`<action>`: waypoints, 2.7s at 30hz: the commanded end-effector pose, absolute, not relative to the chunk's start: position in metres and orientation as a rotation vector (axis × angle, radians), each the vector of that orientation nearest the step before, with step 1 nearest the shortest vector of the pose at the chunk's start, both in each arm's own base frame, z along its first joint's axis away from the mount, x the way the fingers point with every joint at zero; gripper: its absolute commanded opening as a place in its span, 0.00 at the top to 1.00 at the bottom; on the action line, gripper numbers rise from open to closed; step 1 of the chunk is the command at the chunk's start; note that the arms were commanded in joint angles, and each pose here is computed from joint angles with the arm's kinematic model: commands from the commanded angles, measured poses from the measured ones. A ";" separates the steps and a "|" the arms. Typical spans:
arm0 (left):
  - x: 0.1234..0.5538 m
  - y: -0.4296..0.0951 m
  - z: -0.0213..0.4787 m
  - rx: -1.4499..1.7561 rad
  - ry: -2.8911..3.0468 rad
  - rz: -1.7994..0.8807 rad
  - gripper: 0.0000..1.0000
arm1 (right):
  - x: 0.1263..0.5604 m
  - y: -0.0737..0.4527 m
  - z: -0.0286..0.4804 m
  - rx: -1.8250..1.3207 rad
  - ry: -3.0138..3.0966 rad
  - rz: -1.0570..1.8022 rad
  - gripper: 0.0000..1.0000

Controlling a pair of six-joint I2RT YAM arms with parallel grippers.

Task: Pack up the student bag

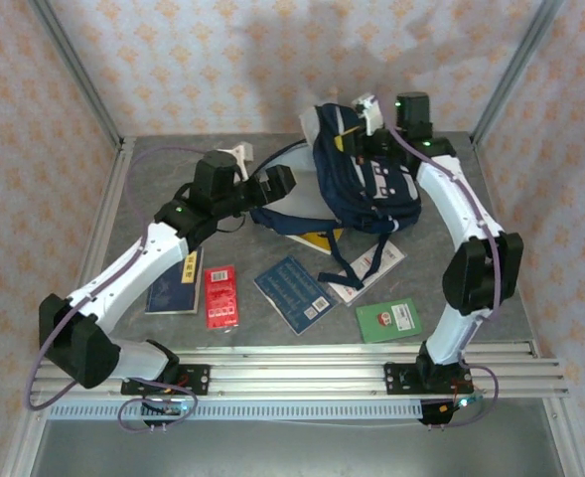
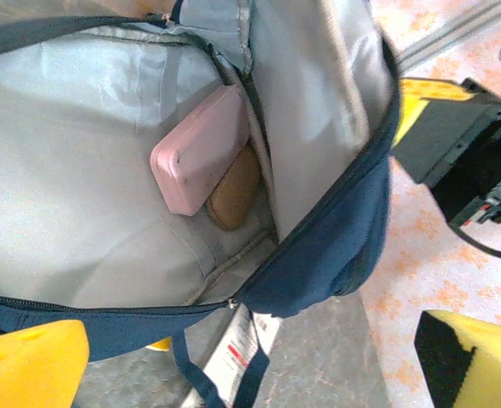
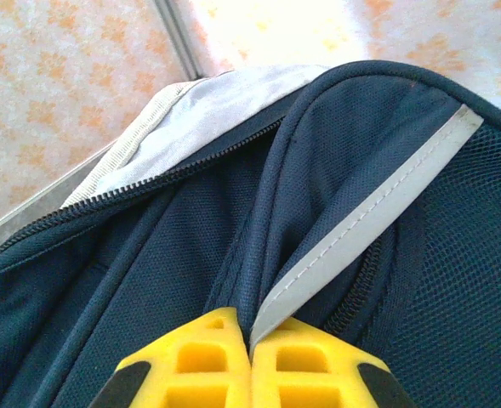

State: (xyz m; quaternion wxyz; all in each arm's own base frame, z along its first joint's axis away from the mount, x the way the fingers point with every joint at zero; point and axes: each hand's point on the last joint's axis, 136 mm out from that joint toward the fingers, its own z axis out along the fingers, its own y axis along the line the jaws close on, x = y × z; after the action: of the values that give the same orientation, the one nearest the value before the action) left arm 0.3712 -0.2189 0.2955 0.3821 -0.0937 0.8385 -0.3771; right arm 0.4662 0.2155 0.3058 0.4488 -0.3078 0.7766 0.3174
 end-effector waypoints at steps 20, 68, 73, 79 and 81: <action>0.305 -0.153 0.281 -0.218 2.233 -0.723 0.00 | 0.446 0.264 0.309 -0.450 1.876 0.567 0.47; 0.169 -0.058 0.003 -0.743 2.674 -0.259 1.00 | 0.262 0.472 0.045 -0.303 2.868 1.215 0.54; 0.165 -0.057 0.000 -0.739 2.679 -0.260 1.00 | 0.251 0.491 0.047 -0.343 2.855 1.440 0.54; 0.166 -0.061 0.000 -0.725 2.685 -0.292 1.00 | 0.244 0.505 0.043 -0.326 2.857 1.608 0.56; 0.166 -0.062 0.000 -0.721 2.686 -0.298 1.00 | 0.244 0.506 0.042 -0.321 2.851 1.620 0.59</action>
State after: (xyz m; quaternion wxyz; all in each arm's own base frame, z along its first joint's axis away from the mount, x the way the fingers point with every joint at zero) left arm 0.1784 -0.0760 0.0171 0.1862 -0.2417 0.9421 -0.1390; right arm 0.2575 0.4919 0.0444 -0.0448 -0.0908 0.8812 0.4617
